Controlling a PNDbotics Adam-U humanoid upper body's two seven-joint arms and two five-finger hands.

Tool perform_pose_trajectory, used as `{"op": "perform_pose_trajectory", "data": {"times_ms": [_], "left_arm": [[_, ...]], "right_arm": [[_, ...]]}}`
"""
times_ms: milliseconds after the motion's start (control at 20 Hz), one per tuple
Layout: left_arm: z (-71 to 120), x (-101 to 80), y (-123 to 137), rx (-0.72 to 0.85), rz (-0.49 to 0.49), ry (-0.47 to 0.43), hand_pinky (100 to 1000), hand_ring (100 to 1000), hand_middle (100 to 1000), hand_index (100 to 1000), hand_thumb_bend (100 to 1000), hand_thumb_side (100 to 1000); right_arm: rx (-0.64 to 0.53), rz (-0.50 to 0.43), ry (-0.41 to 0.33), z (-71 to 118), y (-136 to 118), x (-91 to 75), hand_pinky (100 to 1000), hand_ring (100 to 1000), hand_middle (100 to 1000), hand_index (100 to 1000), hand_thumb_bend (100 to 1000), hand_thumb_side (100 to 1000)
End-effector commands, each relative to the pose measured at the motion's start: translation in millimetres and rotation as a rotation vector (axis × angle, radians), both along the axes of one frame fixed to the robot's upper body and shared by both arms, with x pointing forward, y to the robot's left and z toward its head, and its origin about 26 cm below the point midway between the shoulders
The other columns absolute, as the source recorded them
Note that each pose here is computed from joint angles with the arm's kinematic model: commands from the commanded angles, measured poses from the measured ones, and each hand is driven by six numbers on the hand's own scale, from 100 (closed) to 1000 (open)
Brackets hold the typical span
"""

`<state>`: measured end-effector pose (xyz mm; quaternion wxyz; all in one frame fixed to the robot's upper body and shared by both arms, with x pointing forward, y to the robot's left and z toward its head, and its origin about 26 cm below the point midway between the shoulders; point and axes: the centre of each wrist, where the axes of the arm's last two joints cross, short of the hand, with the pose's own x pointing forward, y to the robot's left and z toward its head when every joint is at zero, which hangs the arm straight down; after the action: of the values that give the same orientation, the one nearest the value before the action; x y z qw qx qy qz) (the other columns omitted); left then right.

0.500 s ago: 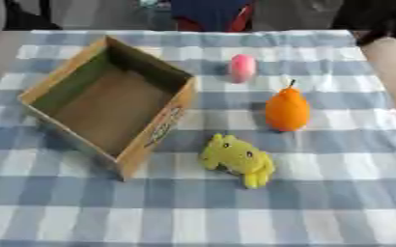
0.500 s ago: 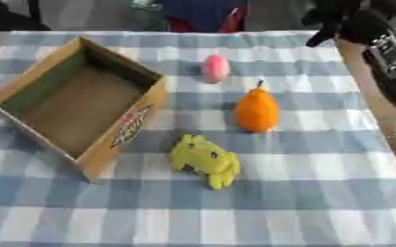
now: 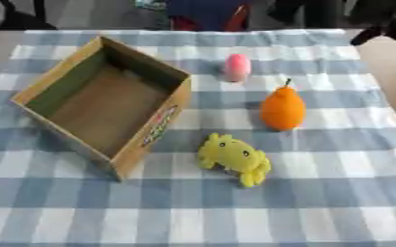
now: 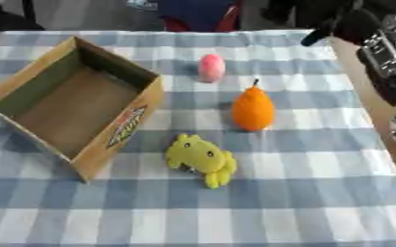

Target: Pick up objects on the table and place them in the box.

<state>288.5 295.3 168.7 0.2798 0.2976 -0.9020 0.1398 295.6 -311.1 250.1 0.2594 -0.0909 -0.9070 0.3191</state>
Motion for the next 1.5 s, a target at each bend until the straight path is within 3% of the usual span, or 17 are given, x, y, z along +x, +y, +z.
{"op": "perform_pose_trajectory", "data": {"times_ms": [50, 250, 600, 700, 850, 1200, 1500], "left_arm": [[8.9, -2.2, 2.5, 0.017, 0.002, -0.025, 306, 693, 605, 825, 100, 689], [9.7, -1.7, 1.5, 0.017, -0.008, -0.023, 307, 693, 606, 825, 100, 688], [9.9, -1.2, -0.5, 0.019, -0.027, -0.018, 307, 693, 606, 825, 100, 687], [9.9, -1.1, -0.9, 0.021, -0.032, -0.016, 307, 693, 606, 825, 100, 686], [9.6, -1.1, -1.7, 0.023, -0.039, -0.011, 307, 693, 606, 825, 100, 686], [9.4, -0.8, -3.6, 0.028, -0.058, -0.004, 307, 693, 606, 824, 100, 686], [11.5, 0.7, -7.5, 0.035, -0.088, -0.004, 307, 693, 607, 824, 100, 686]], "right_arm": [[-0.019, 0.000, -0.032, 10.7, 0.3, -2.7, 621, 767, 699, 845, 100, 982], [-0.095, -0.038, -0.042, 19.0, 1.3, -2.1, 640, 792, 737, 871, 153, 1000], [-0.410, -0.152, -0.140, 45.0, 9.8, -0.9, 680, 841, 800, 923, 300, 1000], [-0.538, -0.188, -0.157, 51.0, 13.4, -0.8, 692, 855, 812, 938, 394, 1000], [-0.718, -0.214, -0.157, 57.2, 17.6, 2.9, 704, 874, 825, 958, 589, 905], [-0.945, -0.232, -0.045, 60.6, 9.6, 41.2, 727, 906, 851, 993, 670, 796], [-1.019, -0.253, 0.090, 50.1, 3.2, 76.8, 724, 908, 844, 995, 674, 760]]}}
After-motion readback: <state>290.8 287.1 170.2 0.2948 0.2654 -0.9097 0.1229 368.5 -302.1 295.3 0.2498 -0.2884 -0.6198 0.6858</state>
